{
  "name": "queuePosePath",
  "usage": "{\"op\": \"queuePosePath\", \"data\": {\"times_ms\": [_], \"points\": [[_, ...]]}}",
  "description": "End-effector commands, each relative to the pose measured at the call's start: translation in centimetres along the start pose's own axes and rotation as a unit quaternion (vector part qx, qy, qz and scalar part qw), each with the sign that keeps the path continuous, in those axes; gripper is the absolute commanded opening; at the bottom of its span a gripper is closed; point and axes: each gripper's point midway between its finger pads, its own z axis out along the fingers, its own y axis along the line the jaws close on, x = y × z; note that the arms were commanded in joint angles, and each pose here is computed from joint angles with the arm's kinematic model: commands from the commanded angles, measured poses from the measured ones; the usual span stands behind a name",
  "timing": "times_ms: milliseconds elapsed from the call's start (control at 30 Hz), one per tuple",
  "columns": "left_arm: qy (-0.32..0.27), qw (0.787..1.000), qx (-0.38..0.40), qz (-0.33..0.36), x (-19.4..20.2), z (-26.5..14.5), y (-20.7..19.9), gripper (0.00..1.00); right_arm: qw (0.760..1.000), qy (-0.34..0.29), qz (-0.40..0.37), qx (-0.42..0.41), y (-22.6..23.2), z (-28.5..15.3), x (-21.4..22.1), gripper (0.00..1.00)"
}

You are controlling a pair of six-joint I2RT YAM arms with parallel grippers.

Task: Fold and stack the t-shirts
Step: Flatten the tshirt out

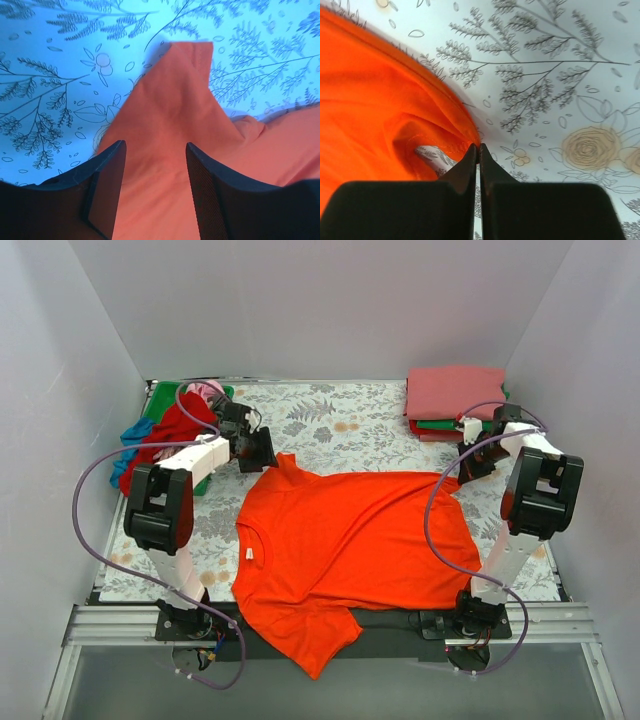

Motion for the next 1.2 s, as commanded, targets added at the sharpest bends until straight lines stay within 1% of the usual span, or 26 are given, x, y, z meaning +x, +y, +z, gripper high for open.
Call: {"op": "queuePosePath", "data": {"times_ms": [0, 133, 233, 300, 367, 400, 467, 500, 533, 567, 600, 667, 700, 733, 800, 833, 867, 900, 933, 1000, 1067, 1133, 1167], "points": [[0.028, 0.999, 0.015, 0.010, 1.1, 0.1, -0.4, 0.50, 0.999, -0.024, -0.022, -0.008, 0.9, -0.9, -0.6, 0.01], [0.054, 0.998, -0.016, 0.007, 3.4, 0.9, 1.5, 0.50, 0.999, -0.030, -0.013, -0.033, 1.9, -0.4, -0.5, 0.01], [0.076, 0.996, -0.036, 0.002, 4.8, 1.2, 2.6, 0.47, 0.998, -0.034, -0.009, -0.042, 2.3, -0.4, -0.6, 0.01], [0.089, 0.995, -0.039, -0.004, 5.6, 1.2, 2.7, 0.34, 0.998, -0.035, -0.008, -0.044, 2.4, -0.5, -0.5, 0.01], [0.099, 0.994, -0.042, -0.008, 6.3, 0.8, 2.8, 0.27, 0.998, -0.037, -0.009, -0.047, 2.7, -0.6, -0.4, 0.01], [0.109, 0.993, -0.046, -0.011, 7.3, 0.6, 3.1, 0.17, 0.998, -0.037, -0.010, -0.047, 2.8, -0.6, -0.4, 0.01], [0.110, 0.993, -0.041, -0.018, 7.9, -0.7, 2.8, 0.07, 0.998, -0.040, -0.012, -0.048, 2.9, -0.8, -0.4, 0.01], [0.121, 0.991, -0.044, -0.028, 9.2, -1.2, 3.1, 0.00, 0.998, -0.038, -0.012, -0.049, 3.0, -0.7, -0.1, 0.01], [0.118, 0.992, -0.042, -0.035, 9.4, -1.9, 3.0, 0.00, 0.998, -0.039, -0.014, -0.048, 3.1, -0.9, -0.1, 0.01], [0.120, 0.991, -0.036, -0.042, 10.0, -2.6, 2.7, 0.00, 0.998, -0.039, -0.014, -0.047, 3.1, -0.9, 0.0, 0.01], [0.106, 0.993, -0.018, -0.055, 9.8, -4.2, 1.6, 0.00, 0.998, -0.037, -0.014, -0.047, 3.2, -0.8, 0.2, 0.01], [0.119, 0.991, -0.008, -0.065, 12.0, -5.5, 1.3, 0.00, 0.998, -0.037, -0.015, -0.043, 3.2, -1.0, 0.4, 0.01], [0.110, 0.991, 0.014, -0.077, 12.1, -6.8, 0.1, 0.00, 0.998, -0.035, -0.015, -0.042, 3.2, -0.9, 0.6, 0.01], [0.129, 0.988, 0.018, -0.086, 13.8, -7.1, 0.2, 0.00, 0.998, -0.036, -0.015, -0.040, 3.2, -1.0, 0.7, 0.01], [0.125, 0.988, 0.028, -0.091, 14.4, -8.1, -0.2, 0.00, 0.998, -0.037, -0.016, -0.040, 3.3, -1.0, 0.8, 0.01], [0.127, 0.987, 0.022, -0.098, 14.9, -8.3, 0.1, 0.02, 0.998, -0.038, -0.016, -0.041, 3.4, -0.9, 0.9, 0.01], [0.118, 0.988, 0.014, -0.096, 14.6, -8.5, 0.3, 0.10, 0.998, -0.038, -0.014, -0.041, 3.4, -0.9, 0.9, 0.01], [0.105, 0.990, 0.005, -0.094, 14.1, -8.6, 0.6, 0.17, 0.998, -0.037, -0.013, -0.043, 3.5, -0.8, 1.0, 0.01], [0.065, 0.994, -0.014, -0.090, 12.2, -9.0, 1.0, 0.31, 0.998, -0.037, -0.012, -0.045, 3.5, -0.8, 1.1, 0.01], [0.026, 0.996, -0.020, -0.082, 9.9, -9.6, 0.9, 0.41, 0.998, -0.036, -0.012, -0.046, 3.6, -0.7, 1.2, 0.01], [-0.012, 0.998, -0.011, -0.067, 6.4, -9.8, 0.1, 0.47, 0.998, -0.037, -0.011, -0.046, 3.6, -0.6, 1.1, 0.01], [-0.027, 0.998, -0.004, -0.060, 3.9, -9.4, -0.3, 0.48, 0.998, -0.037, -0.009, -0.048, 3.6, -0.6, 1.1, 0.01], [-0.020, 0.999, -0.003, -0.041, 2.5, -8.1, -0.6, 0.47, 0.998, -0.038, -0.008, -0.049, 3.6, -0.6, 1.1, 0.01]]}}
